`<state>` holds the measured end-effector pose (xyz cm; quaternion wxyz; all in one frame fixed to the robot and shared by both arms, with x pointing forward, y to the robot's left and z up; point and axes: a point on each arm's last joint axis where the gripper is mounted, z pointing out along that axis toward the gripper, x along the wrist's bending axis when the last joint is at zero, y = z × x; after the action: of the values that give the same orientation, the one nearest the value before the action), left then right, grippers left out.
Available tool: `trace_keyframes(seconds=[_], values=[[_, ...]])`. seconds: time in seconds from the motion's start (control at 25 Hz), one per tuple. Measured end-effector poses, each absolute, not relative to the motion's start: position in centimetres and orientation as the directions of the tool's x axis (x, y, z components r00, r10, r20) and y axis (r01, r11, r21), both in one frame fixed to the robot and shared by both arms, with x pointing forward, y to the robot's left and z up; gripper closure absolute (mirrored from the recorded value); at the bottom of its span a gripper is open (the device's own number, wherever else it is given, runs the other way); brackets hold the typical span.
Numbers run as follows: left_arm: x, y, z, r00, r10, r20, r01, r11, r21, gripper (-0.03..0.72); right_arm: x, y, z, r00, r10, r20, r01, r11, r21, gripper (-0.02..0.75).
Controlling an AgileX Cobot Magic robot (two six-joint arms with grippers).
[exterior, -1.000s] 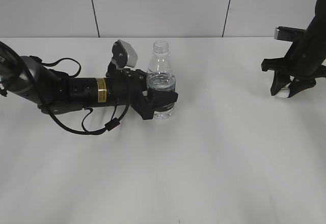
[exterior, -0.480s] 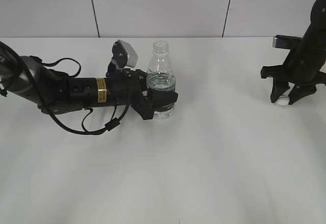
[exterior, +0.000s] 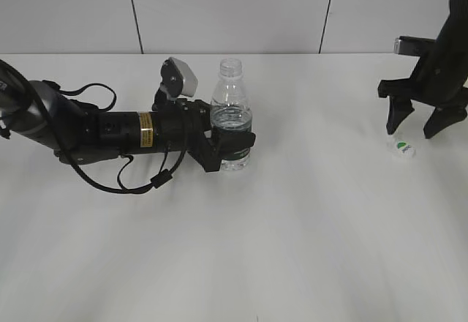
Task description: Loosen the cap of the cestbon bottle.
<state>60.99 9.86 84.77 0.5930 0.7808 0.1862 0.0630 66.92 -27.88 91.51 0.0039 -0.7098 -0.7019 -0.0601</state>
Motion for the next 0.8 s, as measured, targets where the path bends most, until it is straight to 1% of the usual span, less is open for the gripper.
trace_keyframes(seconds=[0.24, 0.4, 0.56, 0.8], values=[[61.1, 9.9, 84.7, 0.915, 0.384, -0.120, 0.219, -0.226, 0.949, 0.274, 68.3, -28.0, 94.9, -0.015, 0.998, 0.069, 0.995, 0.008, 0.102, 0.228], [61.9, 10.2, 84.8, 0.882, 0.460, -0.097, 0.213, -0.209, 0.954, 0.274, 69.0, -28.0, 96.7, -0.021, 0.998, 0.067, 0.991, 0.012, 0.130, 0.228], [62.2, 10.4, 84.8, 0.868, 0.490, -0.086, 0.210, -0.204, 0.956, 0.274, 69.4, -28.0, 98.0, -0.024, 0.997, 0.067, 0.988, 0.013, 0.152, 0.227], [62.2, 10.4, 84.8, 0.867, 0.493, -0.075, 0.202, -0.209, 0.957, 0.274, 69.4, -28.0, 98.3, -0.024, 0.997, 0.067, 0.990, 0.014, 0.144, 0.227]])
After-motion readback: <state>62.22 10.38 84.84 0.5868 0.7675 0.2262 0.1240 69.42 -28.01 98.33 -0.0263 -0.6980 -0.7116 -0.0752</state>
